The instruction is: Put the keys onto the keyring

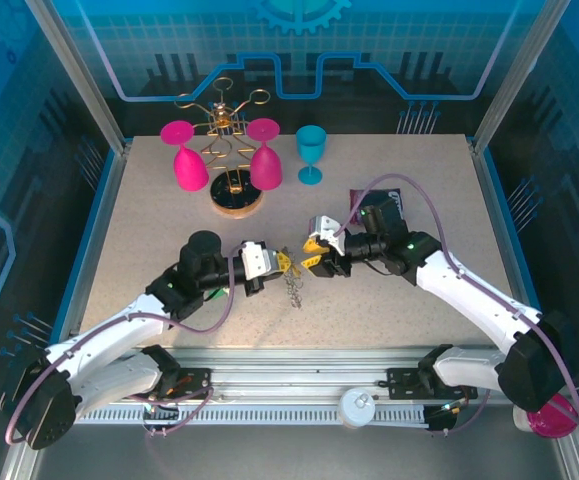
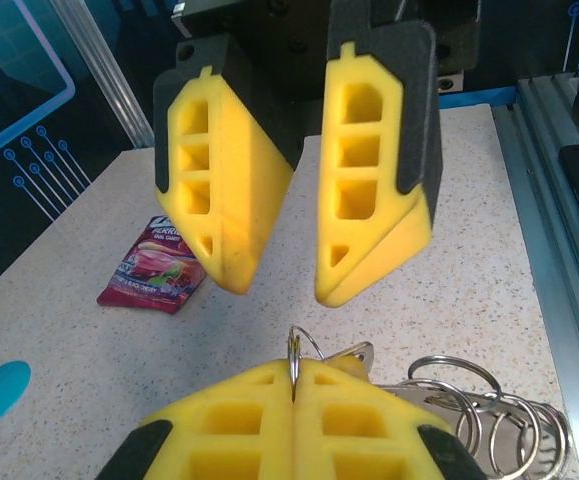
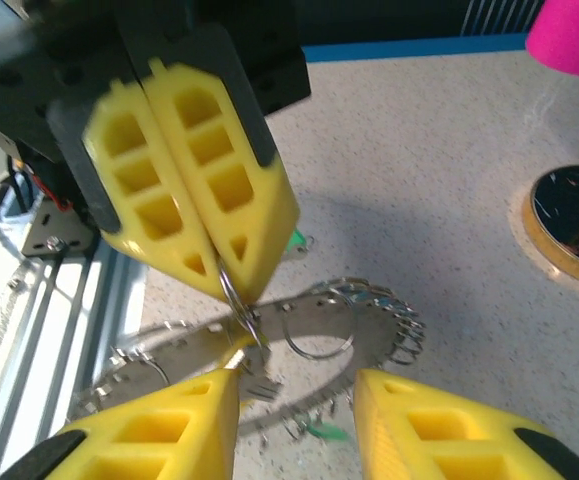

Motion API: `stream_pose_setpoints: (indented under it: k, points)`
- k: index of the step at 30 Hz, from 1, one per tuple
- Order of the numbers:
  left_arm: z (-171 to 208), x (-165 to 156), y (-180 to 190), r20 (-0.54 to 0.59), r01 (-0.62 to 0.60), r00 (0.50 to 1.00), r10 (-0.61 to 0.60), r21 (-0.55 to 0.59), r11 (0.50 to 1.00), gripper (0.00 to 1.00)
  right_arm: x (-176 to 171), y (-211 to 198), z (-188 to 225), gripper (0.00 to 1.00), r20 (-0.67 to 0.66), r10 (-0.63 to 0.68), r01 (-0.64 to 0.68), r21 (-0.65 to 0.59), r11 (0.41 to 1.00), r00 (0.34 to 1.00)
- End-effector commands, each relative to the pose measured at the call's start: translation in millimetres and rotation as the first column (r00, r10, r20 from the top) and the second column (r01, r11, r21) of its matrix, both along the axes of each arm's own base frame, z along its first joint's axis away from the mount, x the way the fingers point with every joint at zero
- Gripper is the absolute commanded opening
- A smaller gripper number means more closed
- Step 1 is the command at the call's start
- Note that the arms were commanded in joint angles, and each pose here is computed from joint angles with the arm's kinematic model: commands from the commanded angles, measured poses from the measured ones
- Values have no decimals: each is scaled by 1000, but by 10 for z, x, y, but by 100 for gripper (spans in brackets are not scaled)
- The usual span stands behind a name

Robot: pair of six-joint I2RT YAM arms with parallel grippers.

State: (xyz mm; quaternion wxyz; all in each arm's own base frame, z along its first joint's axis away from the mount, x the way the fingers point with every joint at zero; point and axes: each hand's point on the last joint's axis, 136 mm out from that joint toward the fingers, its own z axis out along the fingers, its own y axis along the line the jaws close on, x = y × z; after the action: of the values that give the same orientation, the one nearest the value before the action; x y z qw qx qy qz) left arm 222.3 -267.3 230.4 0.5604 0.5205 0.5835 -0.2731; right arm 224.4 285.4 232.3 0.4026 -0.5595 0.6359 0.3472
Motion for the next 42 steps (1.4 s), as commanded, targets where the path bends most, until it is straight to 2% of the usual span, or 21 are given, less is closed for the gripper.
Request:
stream_pose_setpoints:
  k: [1, 10, 21, 25, 28, 32, 36, 42]
  points:
    - [193, -13, -36, 58, 26, 998, -22, -74, 997, 0, -65, 71, 162, 37, 0, 55, -55, 89, 995, 999]
    - [217, -36, -56, 51, 42, 998, -37, -109, 993, 0, -113, 134, 170, 36, -16, 95, -93, 110, 990, 995]
    - [259, -60, -94, 51, 71, 997, -65, -135, 988, 0, -79, 221, 180, 19, -27, 126, -121, 136, 983, 992]
    - [277, -65, -103, 54, 79, 996, -72, -144, 986, 0, -76, 221, 165, 0, -27, 128, -124, 129, 984, 991]
    - [273, -36, -99, 50, 62, 997, -55, -141, 988, 0, -71, 210, 182, 0, -18, 119, -116, 117, 986, 993]
    - [206, 15, -76, 31, 30, 999, -27, -89, 996, 11, -125, 197, 157, 0, 0, 126, -126, 39, 991, 992]
    - [95, 32, -59, 3, 26, 1000, -26, 4, 1000, 10, -216, 230, 76, 0, -1, 164, -164, -77, 984, 986]
    - [20, 40, -50, -17, 36, 999, -34, 91, 995, 4, -299, 333, 61, 0, 13, 214, -208, -191, 959, 977]
